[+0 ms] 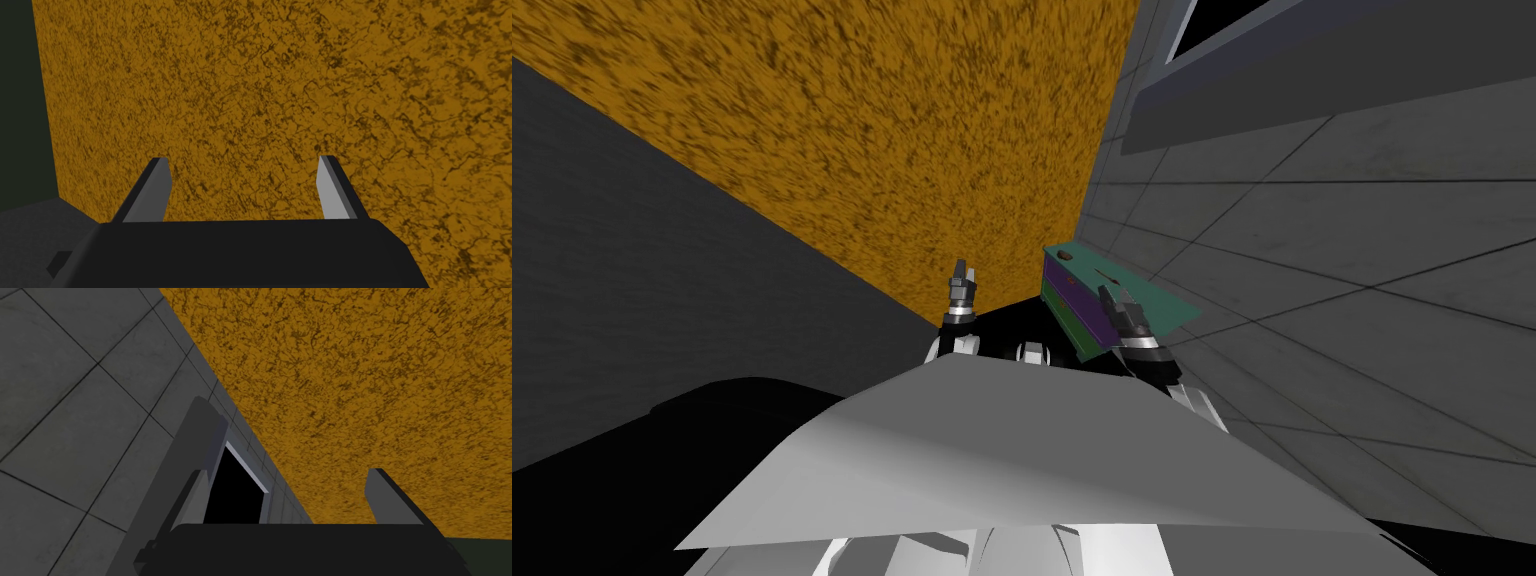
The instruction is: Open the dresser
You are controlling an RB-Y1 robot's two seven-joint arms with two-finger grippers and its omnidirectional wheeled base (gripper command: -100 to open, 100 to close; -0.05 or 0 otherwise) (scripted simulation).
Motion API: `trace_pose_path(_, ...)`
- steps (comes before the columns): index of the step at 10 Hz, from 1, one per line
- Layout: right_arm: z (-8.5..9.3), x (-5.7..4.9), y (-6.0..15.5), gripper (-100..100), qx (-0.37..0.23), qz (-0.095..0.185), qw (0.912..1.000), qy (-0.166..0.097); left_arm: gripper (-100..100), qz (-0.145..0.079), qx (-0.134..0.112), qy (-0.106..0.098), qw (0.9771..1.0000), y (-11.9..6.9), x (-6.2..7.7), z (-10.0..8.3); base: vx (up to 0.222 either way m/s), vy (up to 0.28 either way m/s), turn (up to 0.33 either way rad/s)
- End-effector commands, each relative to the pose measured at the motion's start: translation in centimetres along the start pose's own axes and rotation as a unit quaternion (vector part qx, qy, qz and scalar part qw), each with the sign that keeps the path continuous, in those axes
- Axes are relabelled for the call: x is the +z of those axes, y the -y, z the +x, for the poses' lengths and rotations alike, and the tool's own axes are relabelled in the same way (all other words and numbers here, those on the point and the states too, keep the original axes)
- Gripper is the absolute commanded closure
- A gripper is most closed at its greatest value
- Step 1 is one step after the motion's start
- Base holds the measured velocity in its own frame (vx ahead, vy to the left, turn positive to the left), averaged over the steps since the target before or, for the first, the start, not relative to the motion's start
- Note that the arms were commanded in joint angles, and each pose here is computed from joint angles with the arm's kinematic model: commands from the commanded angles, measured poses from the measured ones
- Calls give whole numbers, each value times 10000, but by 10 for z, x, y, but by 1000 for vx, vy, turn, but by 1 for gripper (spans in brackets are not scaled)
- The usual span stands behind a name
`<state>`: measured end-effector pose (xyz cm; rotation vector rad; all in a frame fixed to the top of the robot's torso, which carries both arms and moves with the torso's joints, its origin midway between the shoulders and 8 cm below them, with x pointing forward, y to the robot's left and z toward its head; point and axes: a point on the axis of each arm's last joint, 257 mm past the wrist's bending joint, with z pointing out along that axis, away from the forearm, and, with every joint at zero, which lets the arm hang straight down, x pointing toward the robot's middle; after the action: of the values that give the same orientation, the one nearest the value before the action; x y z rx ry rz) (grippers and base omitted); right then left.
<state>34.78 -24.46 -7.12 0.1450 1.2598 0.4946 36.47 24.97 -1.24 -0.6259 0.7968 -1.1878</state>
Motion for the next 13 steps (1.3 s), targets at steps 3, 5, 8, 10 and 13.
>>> trace_pose_path(3,23,-13,7,-100,-872,105,9953,-409,0,0,0,0,10000,0,0,0,77,0,42)
trace_pose_path(5,27,-13,6,-100,-1115,75,9925,-487,0,0,0,0,10000,0,0,0,60,1,12)
trace_pose_path(8,39,-20,11,-100,-1588,102,9847,-708,0,0,0,0,10000,0,0,0,61,-5,26)
trace_pose_path(10,50,-27,16,-100,-2018,126,9750,-921,0,0,0,0,10000,0,0,0,76,3,43)
trace_pose_path(13,62,-35,21,-100,-2476,137,9619,-1147,0,0,0,0,10000,0,0,0,65,-3,27)
